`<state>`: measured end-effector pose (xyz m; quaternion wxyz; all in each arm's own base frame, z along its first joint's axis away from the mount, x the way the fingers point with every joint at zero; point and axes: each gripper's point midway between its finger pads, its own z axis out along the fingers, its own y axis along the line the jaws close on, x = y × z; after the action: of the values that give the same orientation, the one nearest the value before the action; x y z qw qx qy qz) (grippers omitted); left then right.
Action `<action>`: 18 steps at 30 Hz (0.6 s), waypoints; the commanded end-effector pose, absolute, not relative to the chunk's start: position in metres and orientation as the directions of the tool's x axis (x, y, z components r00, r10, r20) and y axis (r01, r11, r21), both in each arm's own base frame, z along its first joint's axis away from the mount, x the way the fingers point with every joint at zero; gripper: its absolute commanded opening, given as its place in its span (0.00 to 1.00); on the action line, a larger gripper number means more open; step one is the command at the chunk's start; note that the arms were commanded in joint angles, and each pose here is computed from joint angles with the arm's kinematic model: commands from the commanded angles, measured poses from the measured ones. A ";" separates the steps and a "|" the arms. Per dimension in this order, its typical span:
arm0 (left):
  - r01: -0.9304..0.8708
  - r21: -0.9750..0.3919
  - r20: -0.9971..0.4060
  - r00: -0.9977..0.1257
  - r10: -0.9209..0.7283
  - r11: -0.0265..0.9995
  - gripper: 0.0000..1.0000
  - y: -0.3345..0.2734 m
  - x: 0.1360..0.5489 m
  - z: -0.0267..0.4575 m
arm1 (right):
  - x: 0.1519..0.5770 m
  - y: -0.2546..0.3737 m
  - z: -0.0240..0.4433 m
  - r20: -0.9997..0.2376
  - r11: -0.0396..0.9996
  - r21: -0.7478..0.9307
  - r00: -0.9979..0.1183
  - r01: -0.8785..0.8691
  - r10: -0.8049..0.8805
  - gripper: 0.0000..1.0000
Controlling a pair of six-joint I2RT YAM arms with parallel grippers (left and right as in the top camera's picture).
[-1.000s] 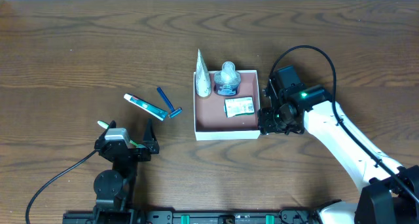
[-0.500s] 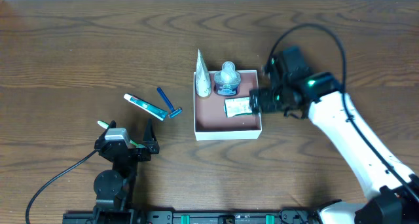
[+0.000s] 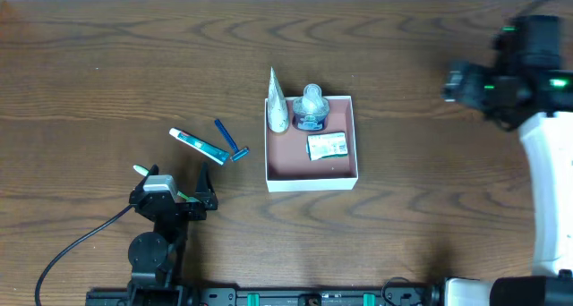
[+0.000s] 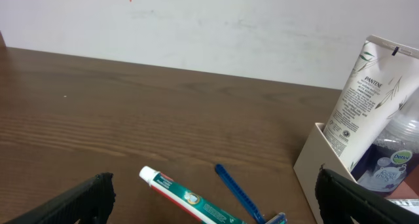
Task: Pack container
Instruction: 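Withdraw the right gripper to the right side, then move the left gripper to the green toothbrush and grasp it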
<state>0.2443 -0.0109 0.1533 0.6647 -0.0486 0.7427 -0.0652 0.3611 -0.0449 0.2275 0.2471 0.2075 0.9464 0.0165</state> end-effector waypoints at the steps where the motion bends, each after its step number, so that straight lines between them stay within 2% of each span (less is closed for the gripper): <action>1: -0.023 -0.141 -0.977 -0.156 -0.143 0.990 0.98 -0.005 0.244 0.136 | 0.352 -0.090 0.237 -0.476 0.846 0.146 -0.713 0.513 0.515 0.99; 8: -0.013 -0.148 -0.977 -0.154 -0.148 0.989 0.98 -0.007 0.244 0.137 | 0.340 -0.124 0.236 -0.470 0.791 0.147 -0.662 0.594 0.584 1.00; 13: 0.013 -0.212 -0.967 -0.150 -0.208 0.977 0.98 -0.012 0.237 0.167 | 0.340 -0.124 0.236 -0.470 0.790 0.147 -0.661 0.595 0.585 0.99; 18: -0.112 -0.216 -0.935 -0.262 -0.238 0.970 0.98 0.006 0.228 0.204 | 0.340 -0.124 0.236 -0.470 0.790 0.147 -0.661 0.595 0.585 0.99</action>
<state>0.2293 -0.0077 0.1587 0.5926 -0.0747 0.7991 -0.0684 0.3397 -0.1219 0.2259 0.2408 0.3173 0.9172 -0.0103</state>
